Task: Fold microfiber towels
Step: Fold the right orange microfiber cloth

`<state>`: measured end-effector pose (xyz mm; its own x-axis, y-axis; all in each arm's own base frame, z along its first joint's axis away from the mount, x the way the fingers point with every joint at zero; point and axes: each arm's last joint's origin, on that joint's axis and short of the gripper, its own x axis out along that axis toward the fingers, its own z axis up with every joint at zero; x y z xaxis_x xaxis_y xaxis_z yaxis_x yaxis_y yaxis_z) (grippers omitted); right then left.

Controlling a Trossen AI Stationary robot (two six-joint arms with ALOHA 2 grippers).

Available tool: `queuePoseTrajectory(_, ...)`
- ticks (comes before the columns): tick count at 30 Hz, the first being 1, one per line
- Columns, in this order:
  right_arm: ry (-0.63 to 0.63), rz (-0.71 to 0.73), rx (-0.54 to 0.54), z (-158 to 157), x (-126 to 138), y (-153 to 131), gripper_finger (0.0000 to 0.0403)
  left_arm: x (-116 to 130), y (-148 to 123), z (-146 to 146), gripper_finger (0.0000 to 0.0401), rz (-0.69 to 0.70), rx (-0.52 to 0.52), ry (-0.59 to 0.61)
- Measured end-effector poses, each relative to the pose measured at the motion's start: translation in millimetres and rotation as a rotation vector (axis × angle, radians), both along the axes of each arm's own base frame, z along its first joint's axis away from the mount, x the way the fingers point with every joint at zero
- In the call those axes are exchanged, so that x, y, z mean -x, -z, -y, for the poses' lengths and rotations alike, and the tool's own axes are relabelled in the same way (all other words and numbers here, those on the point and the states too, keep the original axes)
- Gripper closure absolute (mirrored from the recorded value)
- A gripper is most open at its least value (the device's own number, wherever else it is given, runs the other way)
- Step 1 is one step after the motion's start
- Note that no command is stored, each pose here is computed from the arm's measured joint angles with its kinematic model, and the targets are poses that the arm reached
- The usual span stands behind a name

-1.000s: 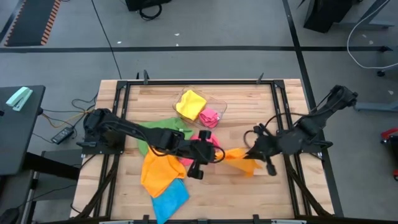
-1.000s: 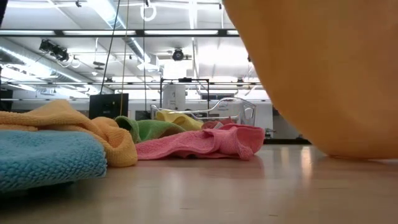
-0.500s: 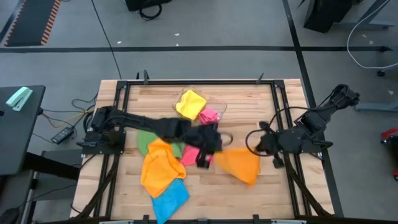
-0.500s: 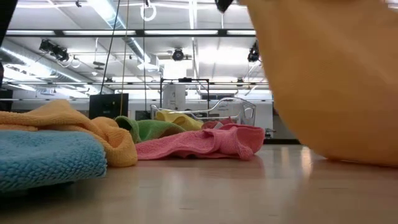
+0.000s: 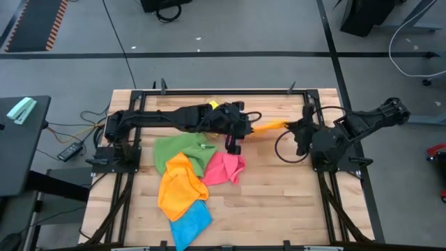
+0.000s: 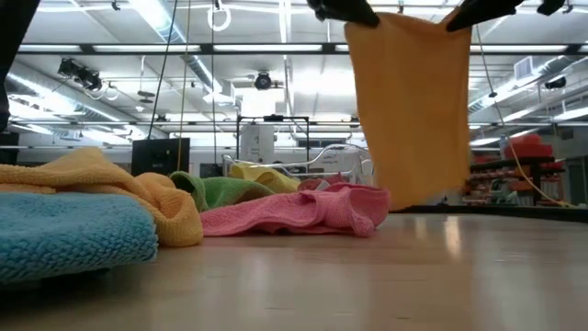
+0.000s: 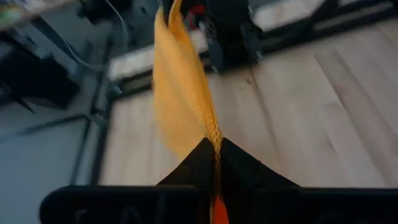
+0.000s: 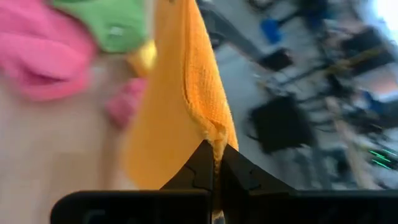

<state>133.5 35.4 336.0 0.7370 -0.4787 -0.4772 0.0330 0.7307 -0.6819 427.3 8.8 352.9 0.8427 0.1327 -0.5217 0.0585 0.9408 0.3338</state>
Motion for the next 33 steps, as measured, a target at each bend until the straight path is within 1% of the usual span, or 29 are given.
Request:
queuePoseTrajectory(2,-0.067,-0.051,-0.066,-4.6,-5.2,6.2,0.0388,-3.4,14.7,7.5,0.0378,-0.043,0.033,0.008)
queuePoseTrajectory(4,-0.109,-0.118,-0.148,-10.8,-12.9,19.8,0.0388,-7.1,36.0,18.7,0.0388,-0.120,0.062,0.037)
queuePoseTrajectory(8,-0.146,-0.268,-0.340,-26.3,-28.3,58.8,0.0388,-17.9,69.3,51.7,0.0391,-0.185,0.093,0.112)
queuePoseTrajectory(10,-0.155,-0.349,-0.404,-37.8,-33.3,77.9,0.0388,-23.4,88.4,70.5,0.0381,-0.226,0.094,0.146)
queuePoseTrajectory(12,-0.158,-0.397,-0.437,-50.0,-36.4,89.0,0.0388,-27.2,106.5,89.4,0.0368,-0.262,0.095,0.179)
queuePoseTrajectory(13,-0.155,-0.422,-0.444,-55.7,-37.0,94.0,0.0388,-28.9,110.3,98.8,0.0364,-0.252,0.096,0.200)
queuePoseTrajectory(15,-0.159,-0.450,-0.457,-67.6,-39.9,102.7,0.0388,-28.5,121.2,115.3,0.0360,-0.281,0.089,0.233)
queuePoseTrajectory(16,-0.173,-0.456,-0.468,-74.0,-41.8,106.1,0.0388,-31.2,123.8,122.5,0.0360,-0.257,0.096,0.244)
queuePoseTrajectory(18,-0.202,-0.484,-0.476,-85.6,-44.5,113.9,0.0388,-30.0,136.5,134.6,0.0362,-0.296,0.095,0.263)
queuePoseTrajectory(19,-0.218,-0.499,-0.480,-91.2,-46.4,118.0,0.0388,-32.4,140.0,140.3,0.0365,-0.276,0.109,0.268)
queuePoseTrajectory(21,-0.243,-0.548,-0.481,-102.0,-47.0,128.0,0.0388,-32.1,146.3,148.7,0.0371,-0.283,0.118,0.276)
queuePoseTrajectory(22,-0.256,-0.563,-0.491,-106.6,-48.4,132.1,0.0388,-33.8,146.4,153.2,0.0374,-0.258,0.130,0.279)
queuePoseTrajectory(24,-0.281,-0.585,-0.500,-117.0,-49.6,139.8,0.0388,-32.2,149.8,158.9,0.0380,-0.271,0.137,0.284)
queuePoseTrajectory(26,-0.283,-0.579,-0.524,-124.5,-51.6,145.1,0.0388,-33.8,155.3,165.9,0.0383,-0.261,0.158,0.288)
queuePoseTrajectory(28,-0.277,-0.563,-0.556,-130.7,-53.4,148.6,0.0388,-30.9,160.0,171.5,0.0383,-0.286,0.171,0.285)
queuePoseTrajectory(30,-0.276,-0.541,-0.599,-136.4,-54.9,150.0,0.0388,-32.9,161.8,177.6,0.0379,-0.264,0.203,0.287)
queuePoseTrajectory(33,-0.300,-0.517,-0.698,-146.7,-57.1,150.2,0.0388,-30.4,167.8,188.5,0.0374,-0.286,0.270,0.308)
